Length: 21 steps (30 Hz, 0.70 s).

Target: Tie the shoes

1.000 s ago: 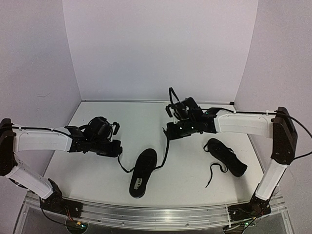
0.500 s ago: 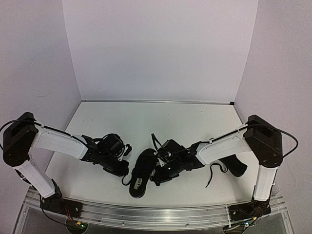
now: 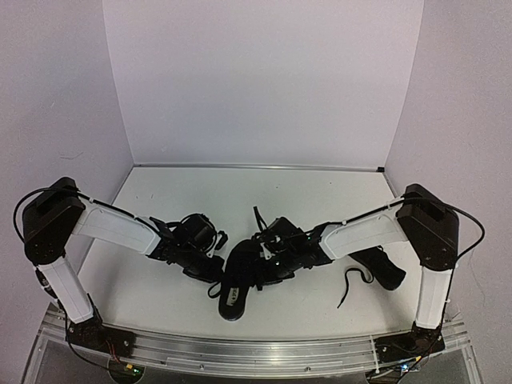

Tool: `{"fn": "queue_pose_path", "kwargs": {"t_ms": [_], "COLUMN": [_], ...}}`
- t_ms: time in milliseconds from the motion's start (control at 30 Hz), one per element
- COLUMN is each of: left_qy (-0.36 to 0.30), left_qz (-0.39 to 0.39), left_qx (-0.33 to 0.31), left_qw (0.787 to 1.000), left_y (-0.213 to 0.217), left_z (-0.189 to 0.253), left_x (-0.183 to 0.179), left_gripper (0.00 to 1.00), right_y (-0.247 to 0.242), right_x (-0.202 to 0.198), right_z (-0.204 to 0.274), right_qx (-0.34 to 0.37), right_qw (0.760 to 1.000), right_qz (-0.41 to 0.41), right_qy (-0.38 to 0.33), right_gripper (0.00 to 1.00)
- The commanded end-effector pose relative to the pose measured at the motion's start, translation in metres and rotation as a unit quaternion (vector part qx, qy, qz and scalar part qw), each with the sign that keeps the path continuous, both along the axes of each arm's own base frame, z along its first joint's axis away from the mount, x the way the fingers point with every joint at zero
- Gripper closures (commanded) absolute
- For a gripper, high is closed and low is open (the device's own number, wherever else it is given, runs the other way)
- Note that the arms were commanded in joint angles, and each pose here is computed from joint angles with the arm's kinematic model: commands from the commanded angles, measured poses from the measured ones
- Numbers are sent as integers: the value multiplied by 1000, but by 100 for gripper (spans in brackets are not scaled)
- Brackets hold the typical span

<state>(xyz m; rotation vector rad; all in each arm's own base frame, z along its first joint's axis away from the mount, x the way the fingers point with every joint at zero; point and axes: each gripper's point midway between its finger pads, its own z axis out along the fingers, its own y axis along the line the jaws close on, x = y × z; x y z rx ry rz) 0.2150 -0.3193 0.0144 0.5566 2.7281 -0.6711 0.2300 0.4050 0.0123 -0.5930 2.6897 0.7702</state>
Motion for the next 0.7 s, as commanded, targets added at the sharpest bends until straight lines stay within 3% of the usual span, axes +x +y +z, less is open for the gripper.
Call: {"fn": "queue_pose_path", "kwargs": {"t_ms": [0,267,667], "left_qy": [-58,-53,-65], "left_qz": [2,-1,19], "left_qx": [-58,-98,-85], "left_qw": [997,994,994], "left_y": [-32,-45,-26], "left_z": [33,42,48], "left_x": [33,41,56], "left_gripper": [100,100,100], "right_y": [6,-5,-9], "right_x": [38,71,69], "right_z": [20,25,50], "right_qx": [13,12,31], "right_qw": [998,996,996], "right_qz": [-28,-49,-42], "right_qy": [-52,-70,-77], "right_gripper": [100,100,100]}}
